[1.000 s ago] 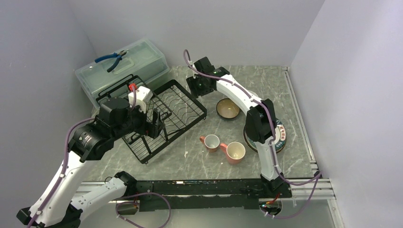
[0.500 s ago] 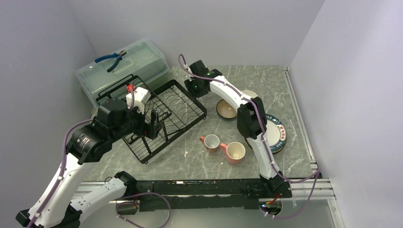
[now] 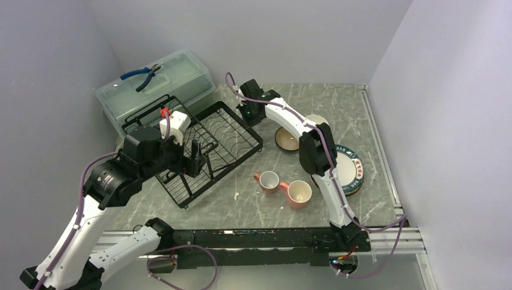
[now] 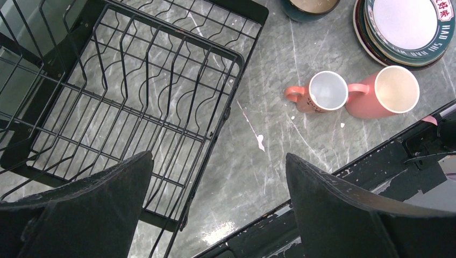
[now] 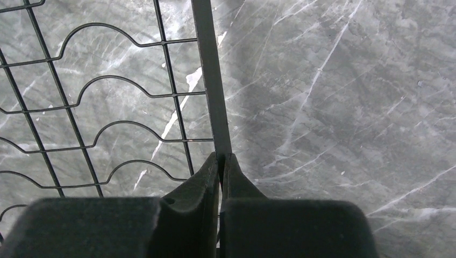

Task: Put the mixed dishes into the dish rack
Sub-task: Adjust the dish rack at the center of the board.

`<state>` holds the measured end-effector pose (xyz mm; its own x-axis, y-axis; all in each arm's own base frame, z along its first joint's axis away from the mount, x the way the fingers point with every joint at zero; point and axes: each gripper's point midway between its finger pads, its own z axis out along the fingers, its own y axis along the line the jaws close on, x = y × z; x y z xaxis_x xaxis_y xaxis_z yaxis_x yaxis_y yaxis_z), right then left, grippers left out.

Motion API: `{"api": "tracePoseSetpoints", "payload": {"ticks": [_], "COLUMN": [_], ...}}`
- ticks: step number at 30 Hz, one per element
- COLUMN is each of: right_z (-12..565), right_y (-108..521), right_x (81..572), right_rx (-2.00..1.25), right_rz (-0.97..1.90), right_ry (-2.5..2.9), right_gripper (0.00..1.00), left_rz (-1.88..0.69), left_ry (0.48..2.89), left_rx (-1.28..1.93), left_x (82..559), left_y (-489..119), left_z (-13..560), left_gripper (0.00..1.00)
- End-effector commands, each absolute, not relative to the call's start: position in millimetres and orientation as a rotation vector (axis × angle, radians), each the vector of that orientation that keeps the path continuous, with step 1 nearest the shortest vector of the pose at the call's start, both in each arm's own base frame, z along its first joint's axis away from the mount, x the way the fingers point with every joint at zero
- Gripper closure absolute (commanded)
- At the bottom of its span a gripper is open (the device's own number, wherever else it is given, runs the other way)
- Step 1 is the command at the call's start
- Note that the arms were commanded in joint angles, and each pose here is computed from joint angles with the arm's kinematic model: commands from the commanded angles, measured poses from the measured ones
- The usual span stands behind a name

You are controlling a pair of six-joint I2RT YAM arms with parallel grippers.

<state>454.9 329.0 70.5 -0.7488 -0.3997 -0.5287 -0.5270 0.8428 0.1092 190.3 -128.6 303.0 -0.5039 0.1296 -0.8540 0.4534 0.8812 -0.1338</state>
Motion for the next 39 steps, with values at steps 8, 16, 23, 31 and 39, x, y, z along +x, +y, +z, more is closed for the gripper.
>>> {"api": "tracePoseSetpoints", "payload": {"ticks": [8, 16, 23, 31, 39], "right_z": [87.2, 93.3, 89.4, 82.8, 79.3], "right_y": [292.3, 256.3, 228.0, 193.7, 184.7], "right_x": [488.7, 503.6, 503.6, 493.3, 464.6], "right_rx": [-0.475, -0.326, -0.240, -0.112, -0.030], "right_rz": [0.313, 0.319, 0.258, 0.208, 0.236], "right_ry": [2.490, 2.493, 2.515, 2.527, 2.534], "right_gripper": [1.00, 1.00, 1.00, 1.00, 1.00], "left_rz": [-0.434, -0.431, -0.400, -0.392, -0.396], "left_ry": [2.046, 2.047, 2.038, 2.027, 2.018], "left_rx": [0.391, 0.389, 0.368, 0.356, 0.360], "left_x": [191.6, 193.0, 195.9, 197.2, 197.4], "left_y": [-127.3, -127.5, -122.5, -120.9, -121.5], "left_z": [317.8, 317.3, 320.1, 321.6, 321.6], "left_gripper": [0.01, 0.01, 0.01, 0.01, 0.01]}}
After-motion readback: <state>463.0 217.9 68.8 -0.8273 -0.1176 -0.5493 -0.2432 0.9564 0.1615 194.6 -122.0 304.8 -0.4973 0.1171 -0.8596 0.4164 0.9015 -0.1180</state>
